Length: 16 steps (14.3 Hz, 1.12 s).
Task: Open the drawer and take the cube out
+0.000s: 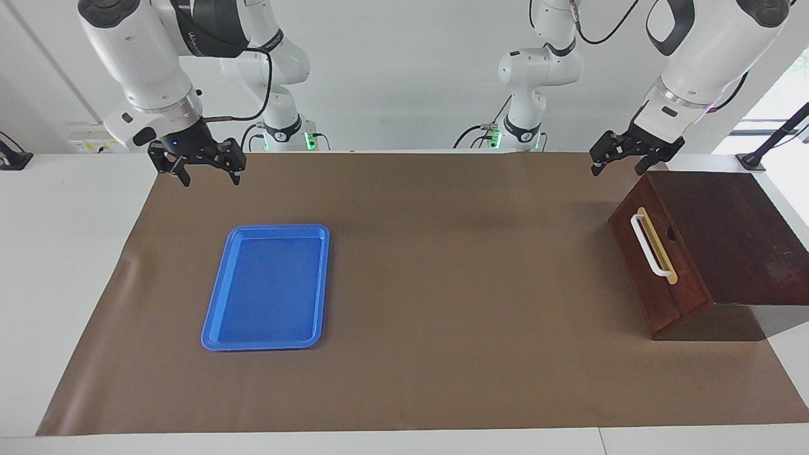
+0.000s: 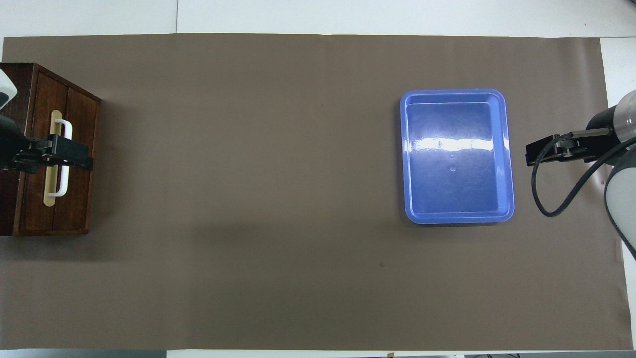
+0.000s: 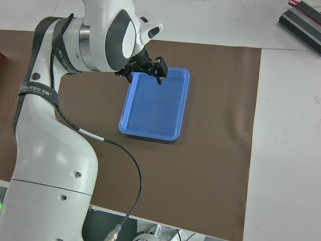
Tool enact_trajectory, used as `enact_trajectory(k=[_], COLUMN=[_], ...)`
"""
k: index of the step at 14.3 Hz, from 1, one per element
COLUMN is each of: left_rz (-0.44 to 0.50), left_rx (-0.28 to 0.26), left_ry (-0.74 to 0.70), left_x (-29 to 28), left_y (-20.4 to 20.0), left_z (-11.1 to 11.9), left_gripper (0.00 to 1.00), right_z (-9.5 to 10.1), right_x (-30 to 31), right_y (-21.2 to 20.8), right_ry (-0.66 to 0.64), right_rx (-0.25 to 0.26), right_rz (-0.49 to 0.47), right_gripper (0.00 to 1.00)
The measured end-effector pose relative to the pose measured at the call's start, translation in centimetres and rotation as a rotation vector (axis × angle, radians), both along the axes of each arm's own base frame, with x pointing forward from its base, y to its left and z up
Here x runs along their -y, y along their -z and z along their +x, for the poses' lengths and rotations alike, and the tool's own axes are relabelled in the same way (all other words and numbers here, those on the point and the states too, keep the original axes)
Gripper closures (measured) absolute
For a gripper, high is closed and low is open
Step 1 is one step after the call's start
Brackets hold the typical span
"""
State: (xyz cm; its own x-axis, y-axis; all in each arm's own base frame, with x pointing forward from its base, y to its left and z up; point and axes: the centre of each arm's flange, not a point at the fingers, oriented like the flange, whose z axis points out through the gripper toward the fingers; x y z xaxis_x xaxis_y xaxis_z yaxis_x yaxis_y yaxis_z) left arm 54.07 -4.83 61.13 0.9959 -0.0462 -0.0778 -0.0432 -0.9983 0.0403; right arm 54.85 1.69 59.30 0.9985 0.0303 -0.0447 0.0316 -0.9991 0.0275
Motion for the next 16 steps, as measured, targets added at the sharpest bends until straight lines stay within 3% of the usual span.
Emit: enact_trajectory(k=[9, 12, 16], left_rz=[0.000, 0.021, 0.145], left_rx=[0.003, 0.043, 0.121], left_ry=[-0.006, -0.004, 0.034], left_x=[-0.4, -0.5, -0.9], left_y=[0.0, 0.2, 3.4], left_z=[0.1, 0.6, 2.2], left_gripper=[0.00, 0.00, 0.00], right_z=[0.1, 0.4, 1.0], right_x=[-0.3, -0.2, 0.6], right_y=[-0.1, -0.3, -0.5], right_ry=[-0.006, -0.005, 0.034], right_rx=[0.011, 0.039, 0.079], right_rz=[0.000, 0.001, 0.008], right_gripper=[0.00, 0.00, 0.00])
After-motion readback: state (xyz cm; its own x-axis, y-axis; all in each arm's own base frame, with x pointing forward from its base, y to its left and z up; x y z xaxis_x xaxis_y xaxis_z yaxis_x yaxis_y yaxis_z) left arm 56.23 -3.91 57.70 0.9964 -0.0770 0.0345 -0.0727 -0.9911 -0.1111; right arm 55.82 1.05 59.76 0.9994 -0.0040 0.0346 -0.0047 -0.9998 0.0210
